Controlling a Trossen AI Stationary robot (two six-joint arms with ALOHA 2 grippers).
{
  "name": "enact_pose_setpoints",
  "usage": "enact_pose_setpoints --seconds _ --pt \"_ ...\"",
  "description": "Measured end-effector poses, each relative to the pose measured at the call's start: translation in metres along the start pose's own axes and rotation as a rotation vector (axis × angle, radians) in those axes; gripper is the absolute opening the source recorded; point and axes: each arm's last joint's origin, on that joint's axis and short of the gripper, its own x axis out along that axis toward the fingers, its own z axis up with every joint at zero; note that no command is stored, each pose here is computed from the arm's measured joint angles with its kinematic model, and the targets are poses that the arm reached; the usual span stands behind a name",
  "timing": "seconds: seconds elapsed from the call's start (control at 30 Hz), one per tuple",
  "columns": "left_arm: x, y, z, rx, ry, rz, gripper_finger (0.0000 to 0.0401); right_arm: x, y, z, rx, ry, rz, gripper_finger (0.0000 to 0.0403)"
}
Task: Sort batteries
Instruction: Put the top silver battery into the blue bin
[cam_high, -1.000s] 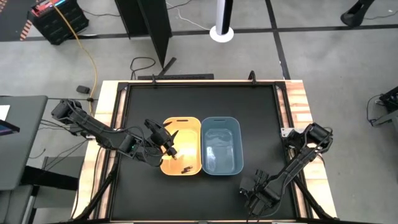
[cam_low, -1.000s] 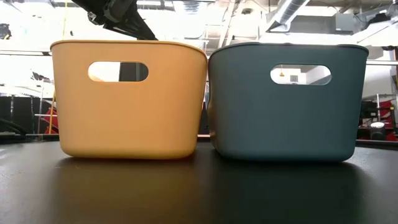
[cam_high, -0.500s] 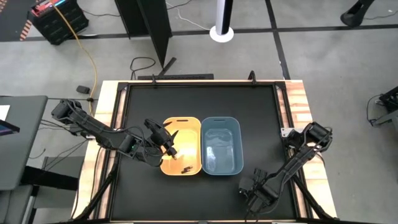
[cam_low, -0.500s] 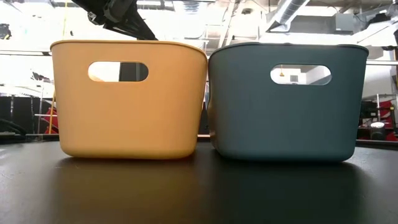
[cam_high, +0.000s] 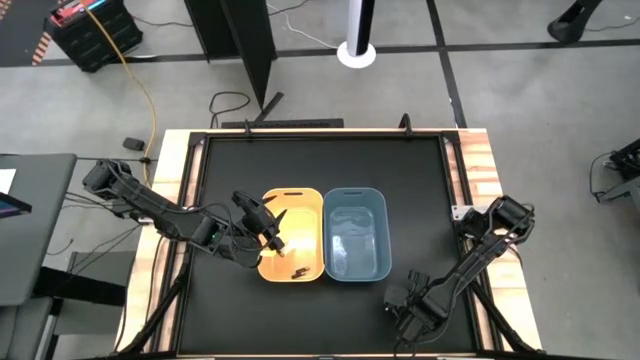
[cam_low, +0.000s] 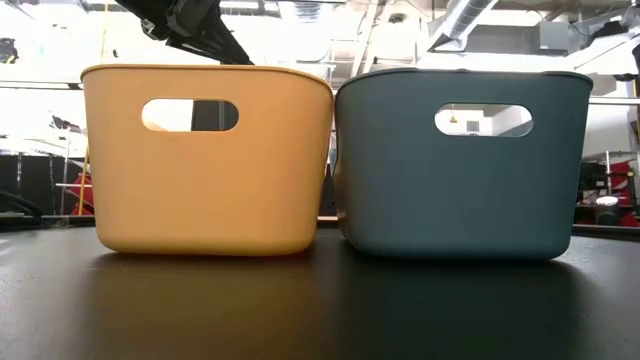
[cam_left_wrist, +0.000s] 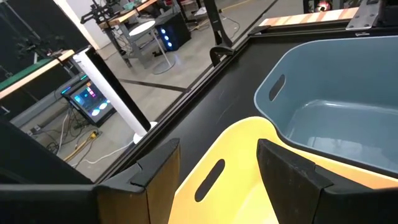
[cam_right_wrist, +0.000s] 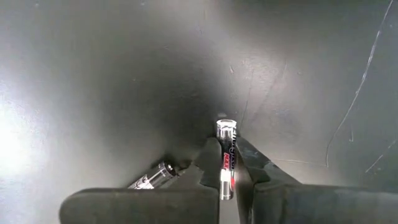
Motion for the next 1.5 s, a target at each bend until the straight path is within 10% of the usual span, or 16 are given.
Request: enact_pose_setpoints --seconds 1.5 --pt "0.0 0.0 0.0 -0.003 0.0 0.0 0.0207 -0.009 0.02 -0.007 -0.08 -0.254 0.058 0.0026"
